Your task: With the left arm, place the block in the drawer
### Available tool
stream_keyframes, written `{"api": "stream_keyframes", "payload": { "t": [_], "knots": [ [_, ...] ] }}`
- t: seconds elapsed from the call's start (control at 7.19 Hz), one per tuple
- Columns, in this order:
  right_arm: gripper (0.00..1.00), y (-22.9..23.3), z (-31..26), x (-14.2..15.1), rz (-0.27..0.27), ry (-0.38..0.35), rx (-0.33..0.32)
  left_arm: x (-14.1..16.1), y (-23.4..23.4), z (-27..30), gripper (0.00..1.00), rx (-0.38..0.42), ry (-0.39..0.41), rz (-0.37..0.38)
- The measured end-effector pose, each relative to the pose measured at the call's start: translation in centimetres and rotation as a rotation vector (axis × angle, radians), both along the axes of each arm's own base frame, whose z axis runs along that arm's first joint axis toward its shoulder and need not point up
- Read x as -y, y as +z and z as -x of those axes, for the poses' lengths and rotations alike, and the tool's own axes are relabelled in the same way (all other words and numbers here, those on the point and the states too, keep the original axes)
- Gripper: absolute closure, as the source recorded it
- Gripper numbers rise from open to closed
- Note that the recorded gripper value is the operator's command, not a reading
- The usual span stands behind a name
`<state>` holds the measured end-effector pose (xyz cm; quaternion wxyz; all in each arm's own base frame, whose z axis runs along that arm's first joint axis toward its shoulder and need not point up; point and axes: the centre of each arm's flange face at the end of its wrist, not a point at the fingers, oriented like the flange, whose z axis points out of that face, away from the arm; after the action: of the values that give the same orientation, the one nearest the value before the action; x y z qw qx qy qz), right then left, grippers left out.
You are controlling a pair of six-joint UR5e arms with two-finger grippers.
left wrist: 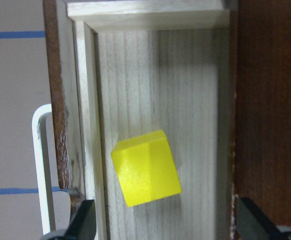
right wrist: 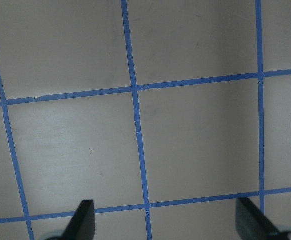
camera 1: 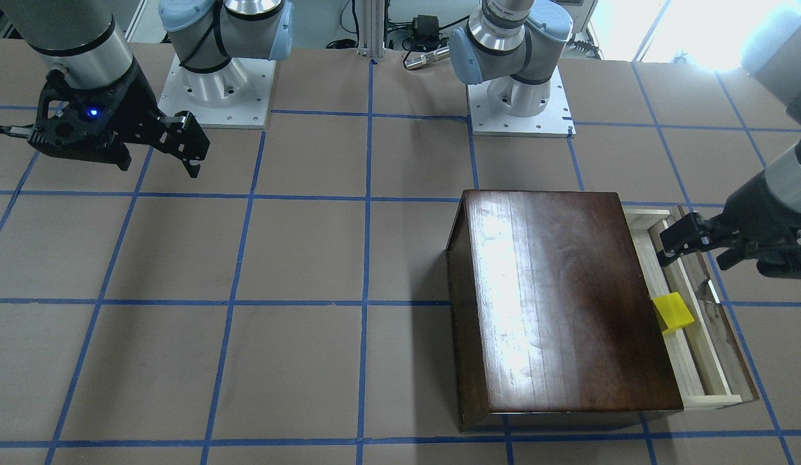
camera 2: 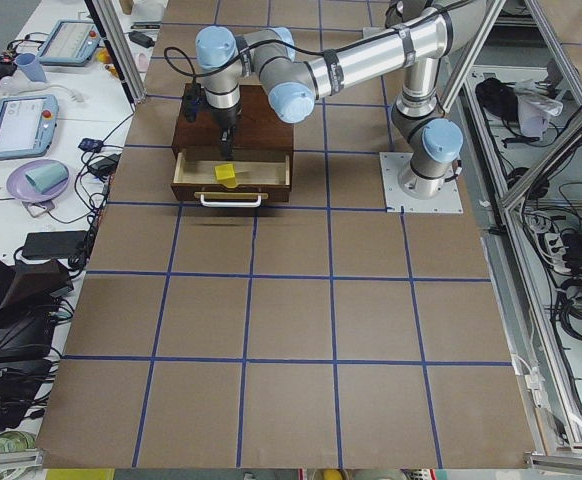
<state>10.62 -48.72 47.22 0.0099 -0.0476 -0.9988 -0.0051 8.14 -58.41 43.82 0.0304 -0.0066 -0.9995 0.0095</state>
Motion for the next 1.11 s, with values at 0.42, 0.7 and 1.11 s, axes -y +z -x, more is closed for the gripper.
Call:
{"api": "stream_keyframes", "payload": {
  "t": [0.42, 0.7, 1.11],
  "knots": [
    [0.00, 0.0, 0.0, 0.0, 0.000, 0.000, 0.000, -5.2, 5.1, 4.6, 0.00, 0.021, 0.033, -0.016],
    [0.00, 0.0, 0.0, 0.0, 0.000, 0.000, 0.000, -8.0, 6.8, 7.4, 0.00, 0.036, 0.041, -0.023],
    [0.00, 0.0, 0.0, 0.0, 0.000, 0.000, 0.000, -9.4, 7.2, 14.1, 0.00, 0.055, 0.026, -0.022]
  ]
}}
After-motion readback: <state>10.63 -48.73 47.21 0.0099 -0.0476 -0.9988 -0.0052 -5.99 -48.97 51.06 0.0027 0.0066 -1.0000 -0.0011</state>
